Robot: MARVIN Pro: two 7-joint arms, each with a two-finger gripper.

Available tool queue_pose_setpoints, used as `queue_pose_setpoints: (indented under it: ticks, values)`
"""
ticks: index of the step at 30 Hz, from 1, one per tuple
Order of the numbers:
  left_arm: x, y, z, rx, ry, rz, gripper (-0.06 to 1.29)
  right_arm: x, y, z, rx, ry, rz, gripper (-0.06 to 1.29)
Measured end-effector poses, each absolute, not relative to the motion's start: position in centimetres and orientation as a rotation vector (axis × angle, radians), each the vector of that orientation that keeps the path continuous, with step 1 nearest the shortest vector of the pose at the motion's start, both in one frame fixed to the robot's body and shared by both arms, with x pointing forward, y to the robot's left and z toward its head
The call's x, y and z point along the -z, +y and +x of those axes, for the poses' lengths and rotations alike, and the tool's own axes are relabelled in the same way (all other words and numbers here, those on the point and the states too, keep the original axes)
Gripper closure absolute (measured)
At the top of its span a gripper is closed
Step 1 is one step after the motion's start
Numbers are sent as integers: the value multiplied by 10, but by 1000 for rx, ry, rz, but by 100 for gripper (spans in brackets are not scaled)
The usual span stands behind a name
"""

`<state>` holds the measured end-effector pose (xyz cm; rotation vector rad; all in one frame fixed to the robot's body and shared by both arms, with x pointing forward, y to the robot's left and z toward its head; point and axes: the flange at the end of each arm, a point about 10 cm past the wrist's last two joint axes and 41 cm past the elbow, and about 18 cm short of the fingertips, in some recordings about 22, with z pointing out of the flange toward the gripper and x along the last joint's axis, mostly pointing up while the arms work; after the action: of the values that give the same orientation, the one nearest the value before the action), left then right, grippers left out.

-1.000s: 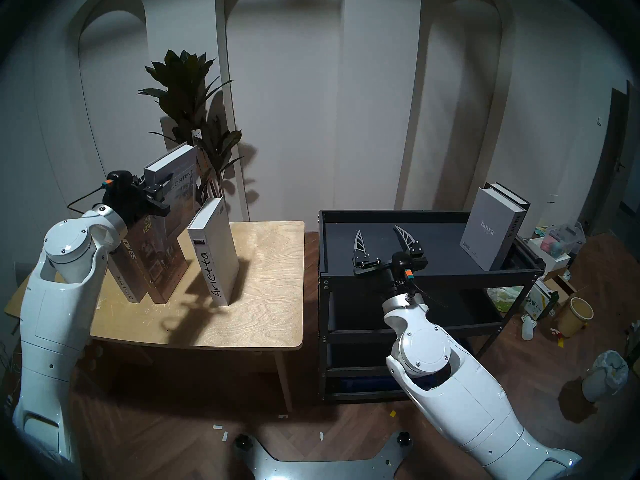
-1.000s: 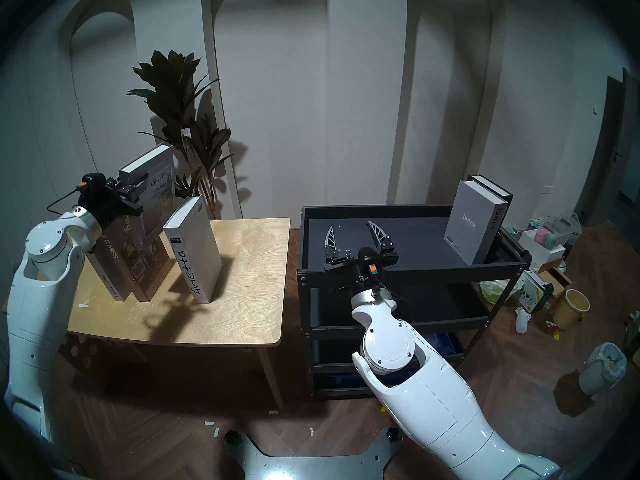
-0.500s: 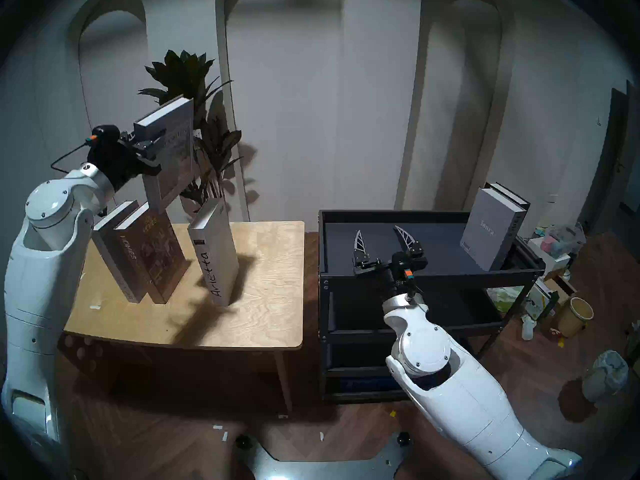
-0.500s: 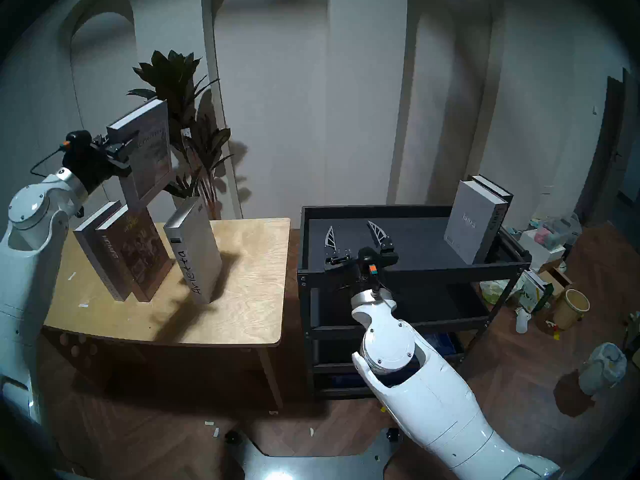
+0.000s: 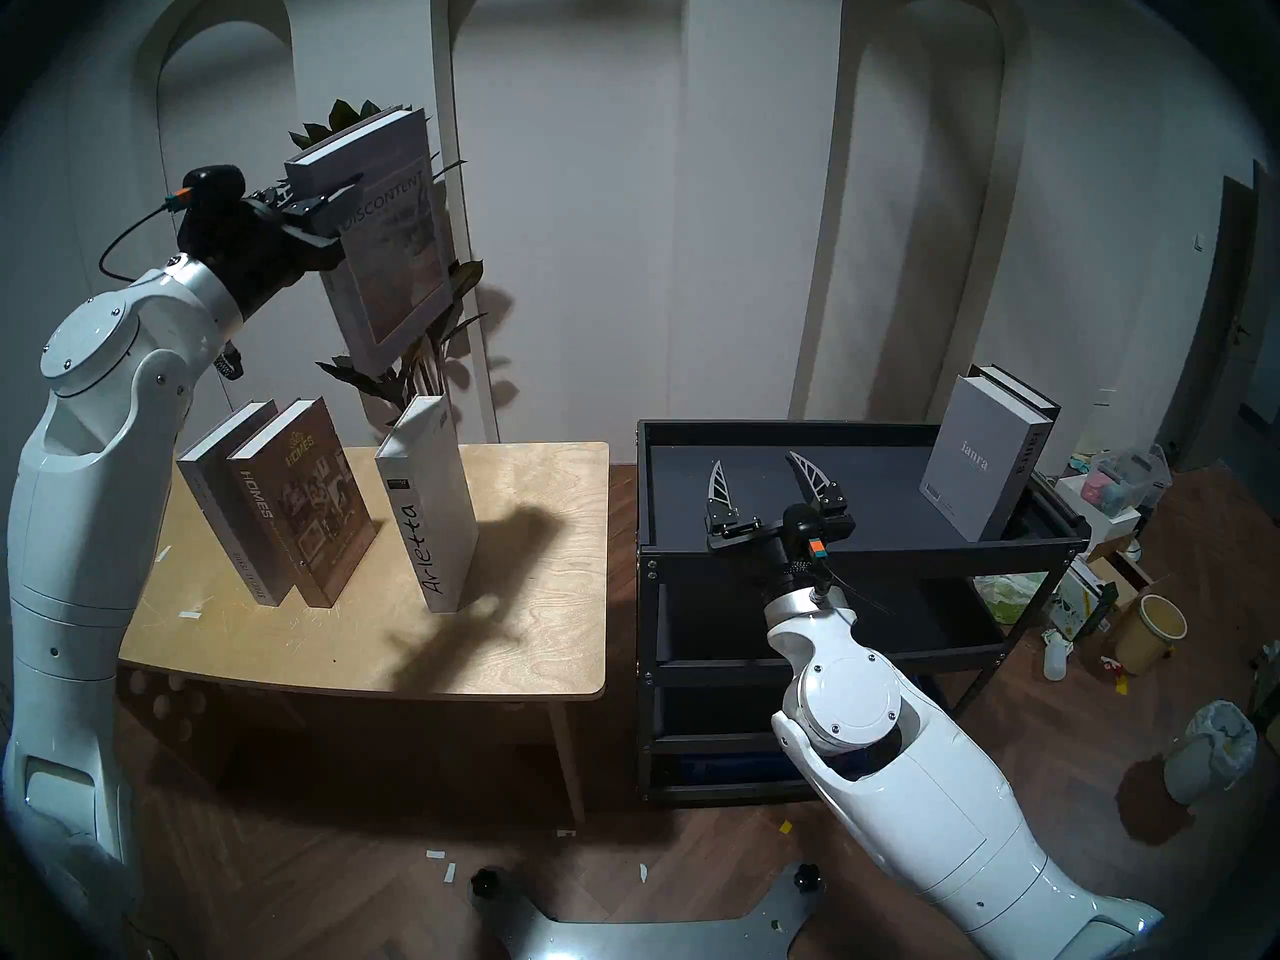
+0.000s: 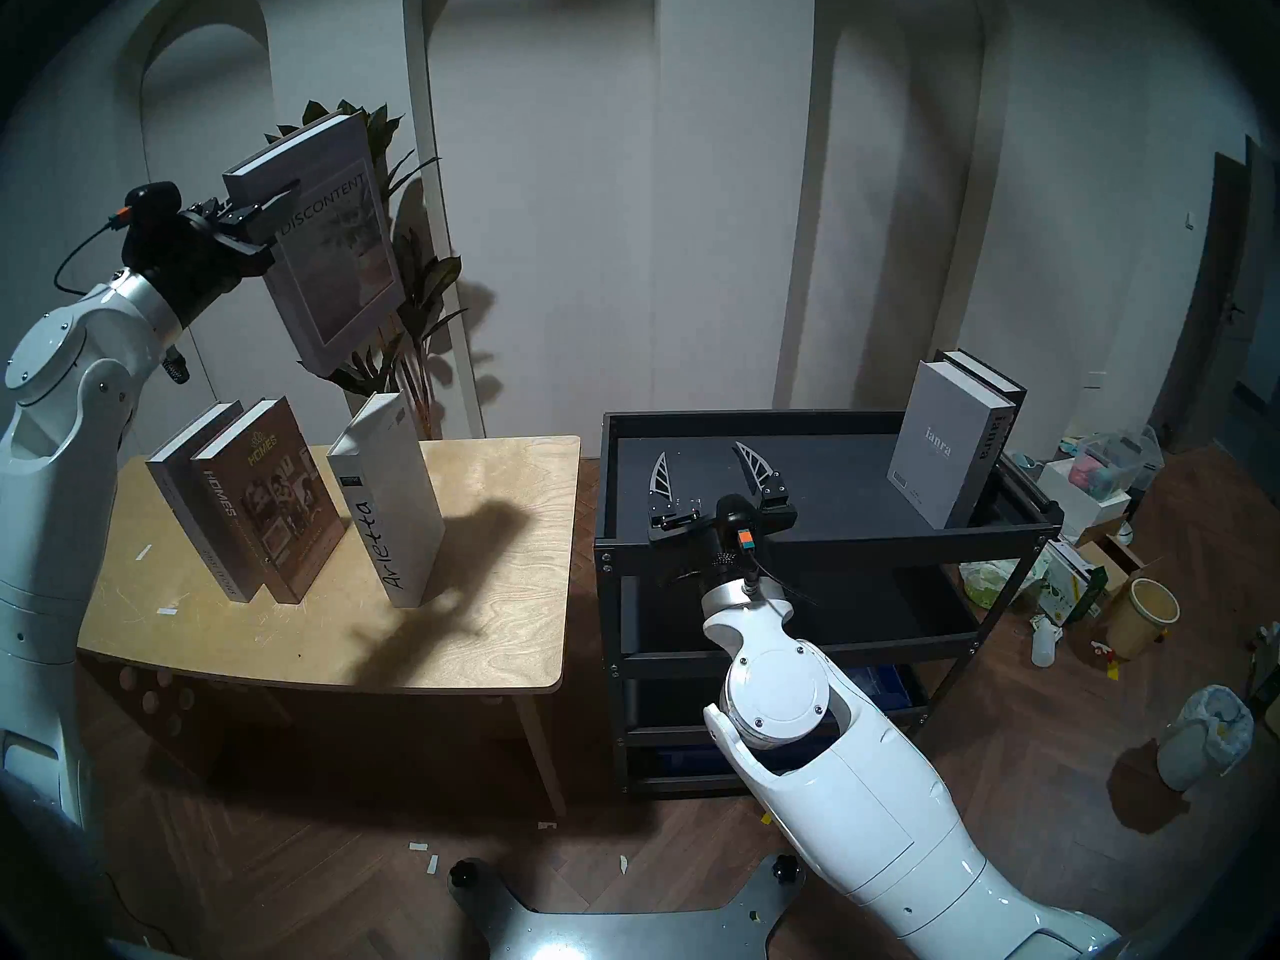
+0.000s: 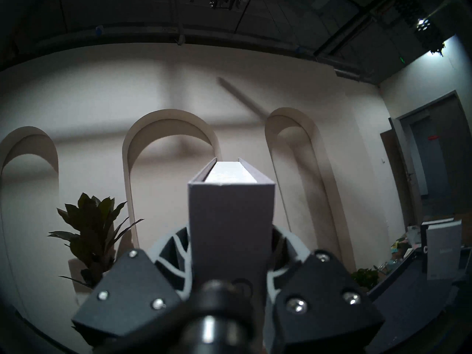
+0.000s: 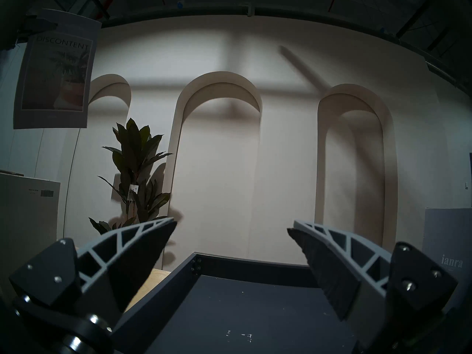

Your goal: Move the books from the display table onto the shelf, standing them upright with spines facing out and tallest at one end

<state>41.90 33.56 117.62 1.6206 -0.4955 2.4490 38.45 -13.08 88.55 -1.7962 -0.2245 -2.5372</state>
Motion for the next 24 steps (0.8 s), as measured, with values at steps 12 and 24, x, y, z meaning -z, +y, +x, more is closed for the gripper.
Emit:
queue_pose_setpoints:
  ticks: [12, 24]
  values:
    - [-1192, 277, 418, -2367, -470, 1502, 89, -883, -132, 385, 2536, -230, -1806, 0]
    - [-1188, 205, 435, -2241, -374, 1451, 89, -882, -132, 386, 2538, -233, -1808, 0]
